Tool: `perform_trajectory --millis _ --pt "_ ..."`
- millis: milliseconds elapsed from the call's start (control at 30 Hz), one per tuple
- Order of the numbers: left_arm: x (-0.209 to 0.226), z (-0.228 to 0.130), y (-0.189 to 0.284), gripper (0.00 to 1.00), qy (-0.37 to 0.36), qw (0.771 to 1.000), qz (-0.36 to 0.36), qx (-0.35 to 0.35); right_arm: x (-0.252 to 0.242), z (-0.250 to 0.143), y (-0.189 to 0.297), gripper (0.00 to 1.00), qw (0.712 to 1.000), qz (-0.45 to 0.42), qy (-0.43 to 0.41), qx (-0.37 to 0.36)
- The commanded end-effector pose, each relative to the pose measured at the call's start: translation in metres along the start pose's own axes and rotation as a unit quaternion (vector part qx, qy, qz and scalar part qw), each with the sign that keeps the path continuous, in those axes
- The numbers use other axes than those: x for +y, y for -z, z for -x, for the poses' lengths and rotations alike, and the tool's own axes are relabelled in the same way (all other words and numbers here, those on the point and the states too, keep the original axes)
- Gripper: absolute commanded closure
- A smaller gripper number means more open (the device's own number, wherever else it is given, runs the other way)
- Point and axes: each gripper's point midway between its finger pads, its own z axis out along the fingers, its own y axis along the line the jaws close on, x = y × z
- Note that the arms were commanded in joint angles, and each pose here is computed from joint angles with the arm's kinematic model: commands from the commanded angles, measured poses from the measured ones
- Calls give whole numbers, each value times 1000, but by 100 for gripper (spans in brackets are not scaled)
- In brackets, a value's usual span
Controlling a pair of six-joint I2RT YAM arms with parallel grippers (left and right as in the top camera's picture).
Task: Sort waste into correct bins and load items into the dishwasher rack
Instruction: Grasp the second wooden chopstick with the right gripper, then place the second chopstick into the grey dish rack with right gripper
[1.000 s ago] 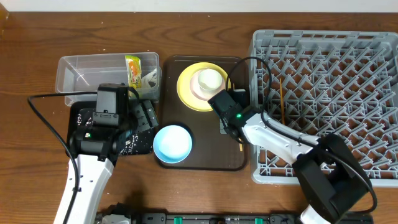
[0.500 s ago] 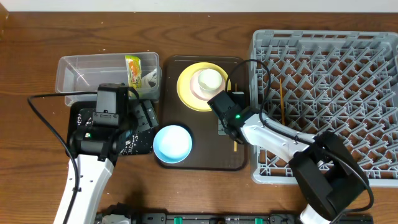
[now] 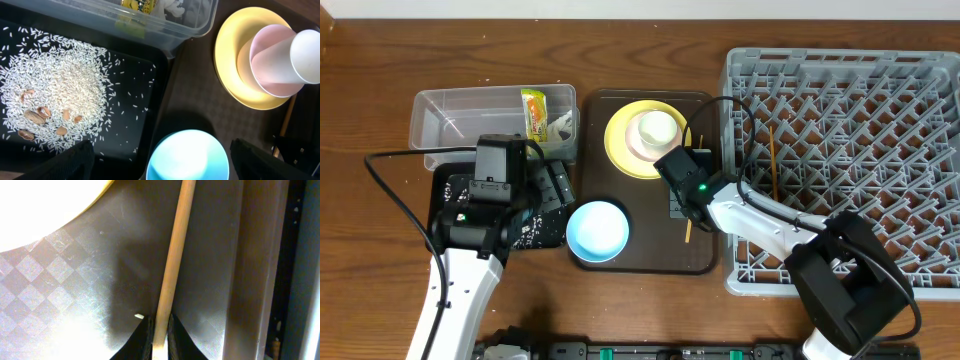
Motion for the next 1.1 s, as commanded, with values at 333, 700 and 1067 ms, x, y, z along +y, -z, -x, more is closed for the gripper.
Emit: perform_trajectory --millis 333,700,1067 --pt "0 6 5 11 0 1000 1 -10 -15 5 -1 99 1000 -26 -11 -8" --pt "0 6 5 11 0 1000 1 -10 -23 58 98 99 992 38 -1 -117" --pt "0 6 5 11 0 1000 1 -10 -103 64 147 99 991 -5 -30 -129"
